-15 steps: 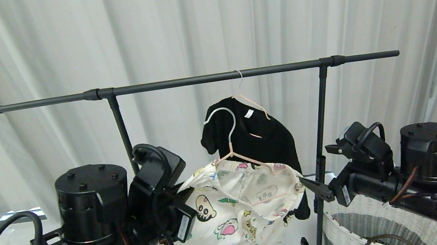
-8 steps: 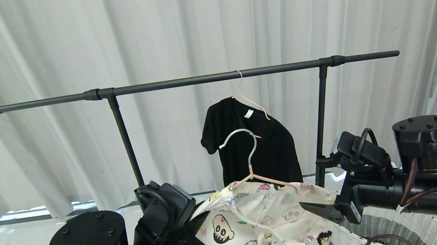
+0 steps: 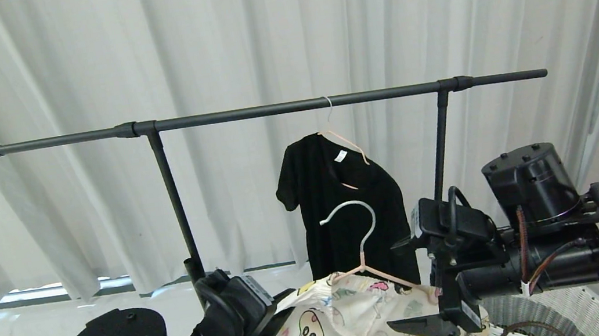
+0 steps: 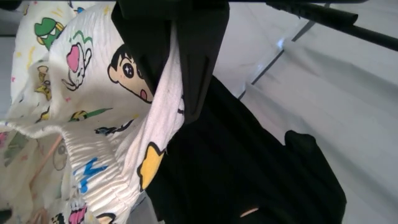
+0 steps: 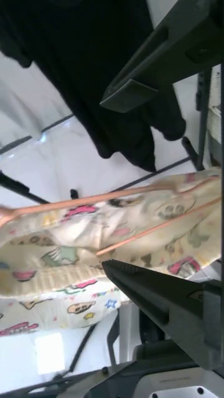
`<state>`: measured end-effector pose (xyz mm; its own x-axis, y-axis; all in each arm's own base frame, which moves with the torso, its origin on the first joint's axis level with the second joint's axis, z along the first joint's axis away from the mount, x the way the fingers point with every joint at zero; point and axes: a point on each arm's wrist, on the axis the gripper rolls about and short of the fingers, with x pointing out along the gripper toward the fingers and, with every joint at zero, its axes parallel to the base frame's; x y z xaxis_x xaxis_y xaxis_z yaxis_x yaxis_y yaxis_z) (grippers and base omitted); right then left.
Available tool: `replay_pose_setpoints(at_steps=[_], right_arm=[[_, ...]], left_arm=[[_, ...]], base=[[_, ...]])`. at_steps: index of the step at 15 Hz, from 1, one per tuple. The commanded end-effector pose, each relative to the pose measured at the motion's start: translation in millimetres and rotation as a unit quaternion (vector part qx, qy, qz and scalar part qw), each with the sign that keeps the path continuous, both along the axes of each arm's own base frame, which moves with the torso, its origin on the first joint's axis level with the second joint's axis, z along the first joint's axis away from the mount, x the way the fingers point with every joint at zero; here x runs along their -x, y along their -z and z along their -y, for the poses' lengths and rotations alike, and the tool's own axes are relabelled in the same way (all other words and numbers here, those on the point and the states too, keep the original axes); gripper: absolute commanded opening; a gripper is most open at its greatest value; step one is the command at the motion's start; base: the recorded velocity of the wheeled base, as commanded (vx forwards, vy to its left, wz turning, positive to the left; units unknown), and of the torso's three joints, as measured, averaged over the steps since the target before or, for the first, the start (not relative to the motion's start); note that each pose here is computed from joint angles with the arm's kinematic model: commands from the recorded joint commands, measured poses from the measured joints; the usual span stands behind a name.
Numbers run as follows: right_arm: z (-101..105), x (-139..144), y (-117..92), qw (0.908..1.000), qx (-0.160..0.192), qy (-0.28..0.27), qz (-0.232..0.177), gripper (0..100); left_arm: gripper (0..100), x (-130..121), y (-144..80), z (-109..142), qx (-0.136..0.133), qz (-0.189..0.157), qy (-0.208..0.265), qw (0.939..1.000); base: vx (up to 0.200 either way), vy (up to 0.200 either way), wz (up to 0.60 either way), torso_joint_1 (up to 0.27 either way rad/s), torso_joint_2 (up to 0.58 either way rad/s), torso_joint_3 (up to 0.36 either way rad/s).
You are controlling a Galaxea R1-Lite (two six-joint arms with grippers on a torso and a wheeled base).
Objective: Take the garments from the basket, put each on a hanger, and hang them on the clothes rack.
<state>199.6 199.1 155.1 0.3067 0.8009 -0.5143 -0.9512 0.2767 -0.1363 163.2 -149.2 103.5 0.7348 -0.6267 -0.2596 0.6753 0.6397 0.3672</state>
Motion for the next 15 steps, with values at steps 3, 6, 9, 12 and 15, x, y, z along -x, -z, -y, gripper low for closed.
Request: replay_pose_setpoints(at_steps=[3,6,9,12,15], right_arm=[[-4.4,-9.2,15.8,0.9996,0.02,0.007,-0.019,100],[1.3,-16.6,19.0,0.9991,0.025,0.027,-0.022,100],[5.3,-19.7,20.0,0.9983,0.032,0.044,-0.019,100],[3.8,-18.7,19.7,0.9985,0.032,0.041,-0.017,0],[2.3,-17.0,16.3,0.9989,0.027,0.037,-0.011,0]], left_arm=[[0,-0.6,-4.2,1.0,0.014,0.015,0.001,0.9998],[0,2.3,-5.6,4.8,0.017,0.02,0.012,0.9996],[0,3.2,-6.6,7.7,0.019,0.022,0.017,0.9994],[0,0.1,-10.0,10.8,0.026,0.029,0.017,0.9991],[0,-0.1,-9.6,11.5,0.025,0.028,0.018,0.9991]], base=[[0.0,0.0,0.0,0.0,0.0,0.0],[0.0,0.0,0.0,0.0,0.0,0.0],[0.0,0.0,0.0,0.0,0.0,0.0],[0.0,0.0,0.0,0.0,0.0,0.0],[0.0,0.0,0.0,0.0,0.0,0.0]])
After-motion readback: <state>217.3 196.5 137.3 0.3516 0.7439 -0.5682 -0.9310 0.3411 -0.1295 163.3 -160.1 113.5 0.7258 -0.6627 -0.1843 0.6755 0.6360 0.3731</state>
